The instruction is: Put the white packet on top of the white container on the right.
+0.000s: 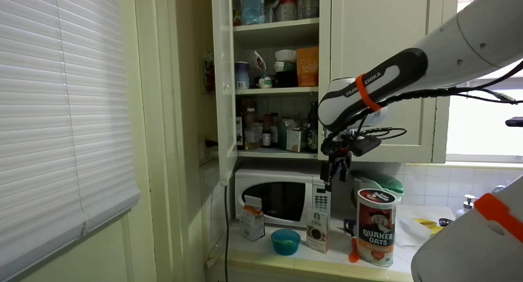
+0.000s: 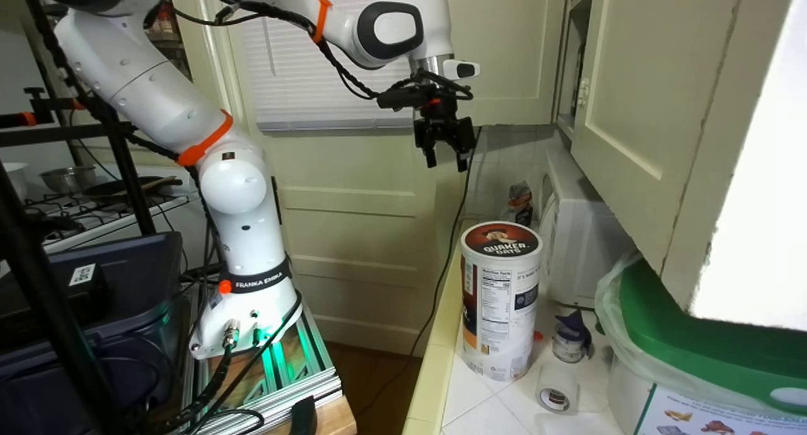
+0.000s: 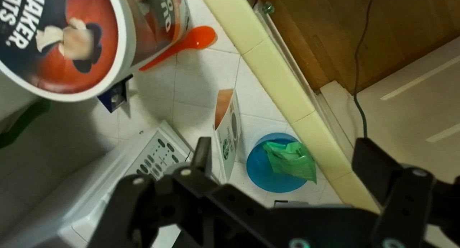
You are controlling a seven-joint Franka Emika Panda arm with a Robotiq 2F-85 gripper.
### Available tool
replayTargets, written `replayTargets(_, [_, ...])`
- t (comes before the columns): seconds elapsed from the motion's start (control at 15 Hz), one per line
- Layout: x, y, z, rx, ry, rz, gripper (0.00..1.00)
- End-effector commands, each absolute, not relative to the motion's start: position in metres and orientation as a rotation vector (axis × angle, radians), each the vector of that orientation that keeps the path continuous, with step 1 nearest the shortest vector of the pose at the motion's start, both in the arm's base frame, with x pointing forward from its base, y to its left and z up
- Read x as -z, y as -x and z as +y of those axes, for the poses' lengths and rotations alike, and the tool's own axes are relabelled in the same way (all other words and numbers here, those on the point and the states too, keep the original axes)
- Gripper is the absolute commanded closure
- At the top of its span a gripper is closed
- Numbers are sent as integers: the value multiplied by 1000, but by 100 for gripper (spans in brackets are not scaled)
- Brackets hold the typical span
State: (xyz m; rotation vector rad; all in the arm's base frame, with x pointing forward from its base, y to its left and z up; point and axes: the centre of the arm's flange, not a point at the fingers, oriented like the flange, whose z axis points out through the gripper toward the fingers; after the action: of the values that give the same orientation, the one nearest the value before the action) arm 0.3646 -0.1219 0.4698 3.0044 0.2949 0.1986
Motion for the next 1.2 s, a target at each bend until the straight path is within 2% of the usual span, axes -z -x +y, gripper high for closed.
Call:
replayTargets(0.0, [-437,-397,-143,-228,-2969,434,0])
replayTargets(1.13, [-381,-433,-153,-305,-2986,457,0])
